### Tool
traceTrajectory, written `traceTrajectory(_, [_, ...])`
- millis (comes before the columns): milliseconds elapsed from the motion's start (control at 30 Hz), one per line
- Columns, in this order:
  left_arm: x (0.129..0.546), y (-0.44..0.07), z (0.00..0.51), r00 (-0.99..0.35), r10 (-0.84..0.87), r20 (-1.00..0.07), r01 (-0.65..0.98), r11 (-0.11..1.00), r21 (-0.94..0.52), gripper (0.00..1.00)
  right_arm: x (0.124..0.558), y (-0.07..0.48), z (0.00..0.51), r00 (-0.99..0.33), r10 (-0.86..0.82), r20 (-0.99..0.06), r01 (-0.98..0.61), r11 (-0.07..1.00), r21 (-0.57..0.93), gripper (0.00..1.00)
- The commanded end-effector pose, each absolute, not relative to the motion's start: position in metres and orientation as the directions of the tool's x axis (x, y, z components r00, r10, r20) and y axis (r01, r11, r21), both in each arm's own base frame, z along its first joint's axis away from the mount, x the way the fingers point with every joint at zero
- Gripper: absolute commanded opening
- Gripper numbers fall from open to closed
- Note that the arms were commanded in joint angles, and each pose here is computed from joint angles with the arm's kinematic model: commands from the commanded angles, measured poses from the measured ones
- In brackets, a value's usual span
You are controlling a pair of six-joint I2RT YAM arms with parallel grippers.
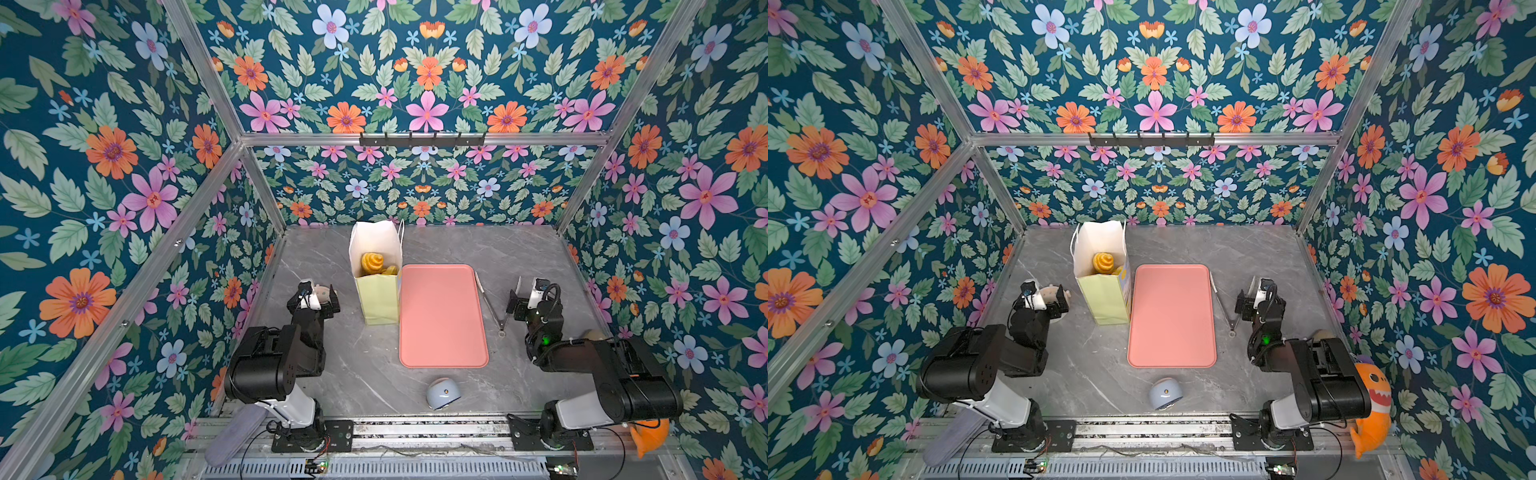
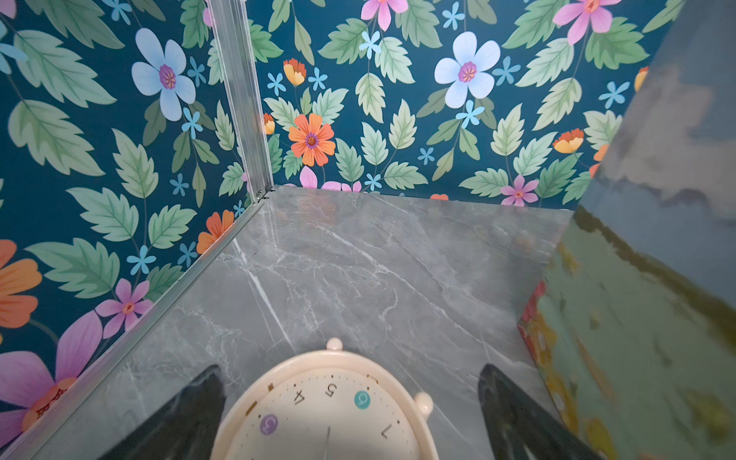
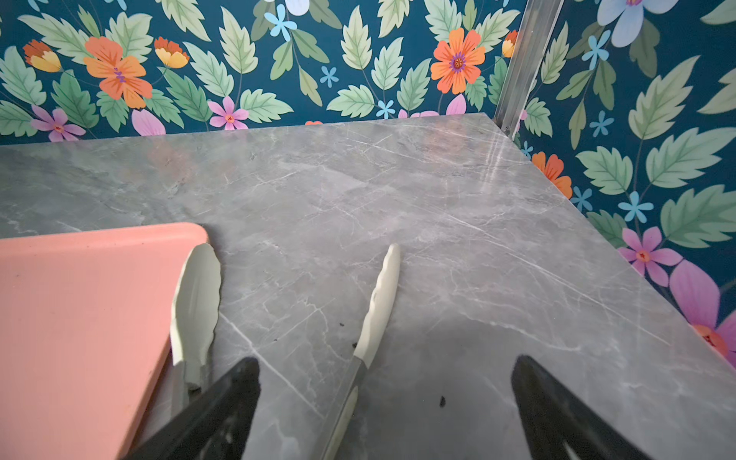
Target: Place the fake bread into the paper bag
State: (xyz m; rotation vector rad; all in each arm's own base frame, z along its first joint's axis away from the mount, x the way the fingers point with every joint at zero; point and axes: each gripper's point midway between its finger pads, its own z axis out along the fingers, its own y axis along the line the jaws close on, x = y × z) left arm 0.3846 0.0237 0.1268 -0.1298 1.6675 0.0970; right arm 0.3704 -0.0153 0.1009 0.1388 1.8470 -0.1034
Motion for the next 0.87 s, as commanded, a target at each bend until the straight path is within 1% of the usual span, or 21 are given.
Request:
traceTrajectory(0, [0.3853, 0.0283, 0.1102, -0.174, -0.03, -0.984, -0.174, 0.985, 0.001, 1.0, 0.3721, -0.0137, 0.1054, -0.255, 0.047, -0.966, 0.142, 0.99, 0.011, 0.99])
traceTrajectory(833, [0.3855, 0.028, 0.1105, -0.173, -0.029, -0.984, -0.173, 0.985, 0.001, 1.0, 0.3721, -0.0138, 0.1059, -0.254, 0.047, -0.966, 0.142, 0.99, 0.011, 0.99])
